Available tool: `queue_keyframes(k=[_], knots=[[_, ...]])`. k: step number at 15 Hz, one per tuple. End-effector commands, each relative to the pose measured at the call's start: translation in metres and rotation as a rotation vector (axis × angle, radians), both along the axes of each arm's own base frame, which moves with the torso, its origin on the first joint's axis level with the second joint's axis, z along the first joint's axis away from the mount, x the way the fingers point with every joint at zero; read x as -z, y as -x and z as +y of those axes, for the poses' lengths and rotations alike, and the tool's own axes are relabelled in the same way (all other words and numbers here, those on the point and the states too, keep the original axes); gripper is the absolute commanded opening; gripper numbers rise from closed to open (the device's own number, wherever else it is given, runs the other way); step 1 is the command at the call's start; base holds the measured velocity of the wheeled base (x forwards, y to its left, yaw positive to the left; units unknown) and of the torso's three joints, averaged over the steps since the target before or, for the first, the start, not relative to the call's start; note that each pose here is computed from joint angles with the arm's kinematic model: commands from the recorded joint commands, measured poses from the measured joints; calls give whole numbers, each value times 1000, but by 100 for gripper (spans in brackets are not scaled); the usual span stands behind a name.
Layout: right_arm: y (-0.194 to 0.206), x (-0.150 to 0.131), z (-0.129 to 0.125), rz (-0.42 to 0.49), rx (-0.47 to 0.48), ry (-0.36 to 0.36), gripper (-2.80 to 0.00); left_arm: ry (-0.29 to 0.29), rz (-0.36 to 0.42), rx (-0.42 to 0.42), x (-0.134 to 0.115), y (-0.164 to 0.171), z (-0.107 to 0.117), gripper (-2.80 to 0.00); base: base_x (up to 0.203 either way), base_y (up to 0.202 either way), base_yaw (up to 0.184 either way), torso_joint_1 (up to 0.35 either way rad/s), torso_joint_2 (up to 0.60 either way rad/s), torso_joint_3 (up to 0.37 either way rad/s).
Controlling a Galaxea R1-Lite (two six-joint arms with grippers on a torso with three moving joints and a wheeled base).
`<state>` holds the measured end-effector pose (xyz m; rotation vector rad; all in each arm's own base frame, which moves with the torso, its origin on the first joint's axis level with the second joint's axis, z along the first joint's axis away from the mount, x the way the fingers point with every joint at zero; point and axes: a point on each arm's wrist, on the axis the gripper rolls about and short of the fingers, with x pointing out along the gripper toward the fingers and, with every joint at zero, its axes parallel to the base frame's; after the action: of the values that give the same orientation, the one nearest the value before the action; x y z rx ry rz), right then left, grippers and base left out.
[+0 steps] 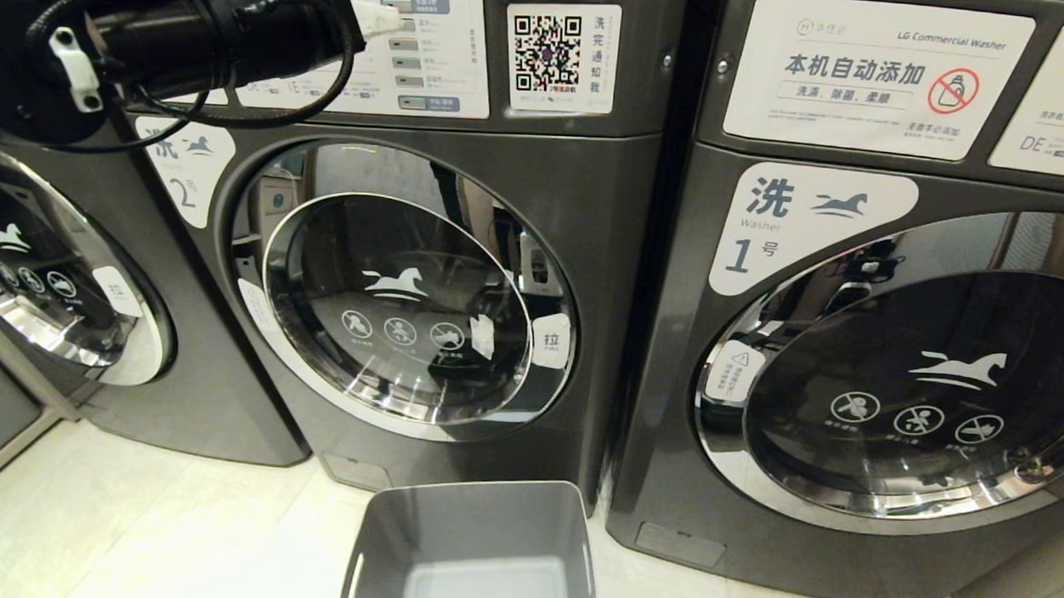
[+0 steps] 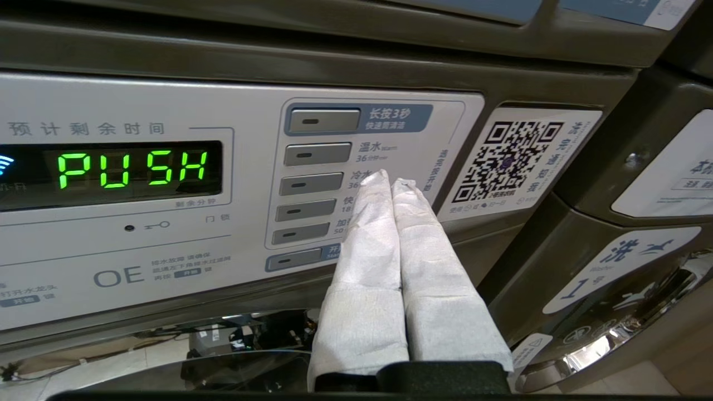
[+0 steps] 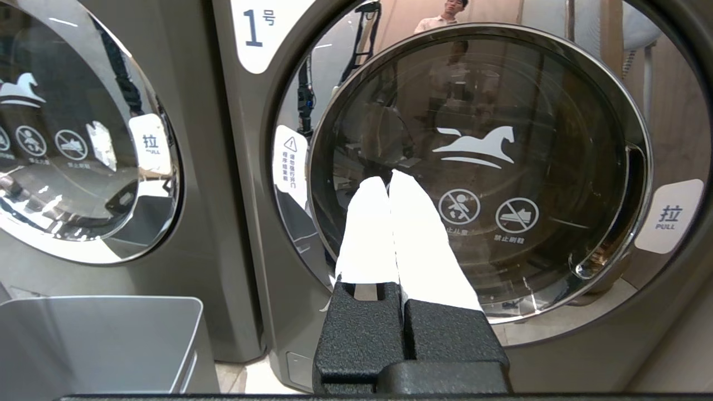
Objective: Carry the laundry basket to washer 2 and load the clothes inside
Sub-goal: Press the washing machine switch
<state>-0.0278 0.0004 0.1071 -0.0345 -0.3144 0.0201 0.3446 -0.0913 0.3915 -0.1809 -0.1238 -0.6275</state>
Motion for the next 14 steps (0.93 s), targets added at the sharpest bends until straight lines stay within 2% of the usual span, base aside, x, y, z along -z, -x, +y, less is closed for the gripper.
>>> queue_keyframes(k=[1,14], knots=[[-4,11,0,40,-1,1,-280,1,0,2,0,0,-1,-280,0,0,0,0,0,0],[-4,11,0,40,-1,1,-280,6,-1,-28,4,-8,0,-280,0,0,0,0,0,0]])
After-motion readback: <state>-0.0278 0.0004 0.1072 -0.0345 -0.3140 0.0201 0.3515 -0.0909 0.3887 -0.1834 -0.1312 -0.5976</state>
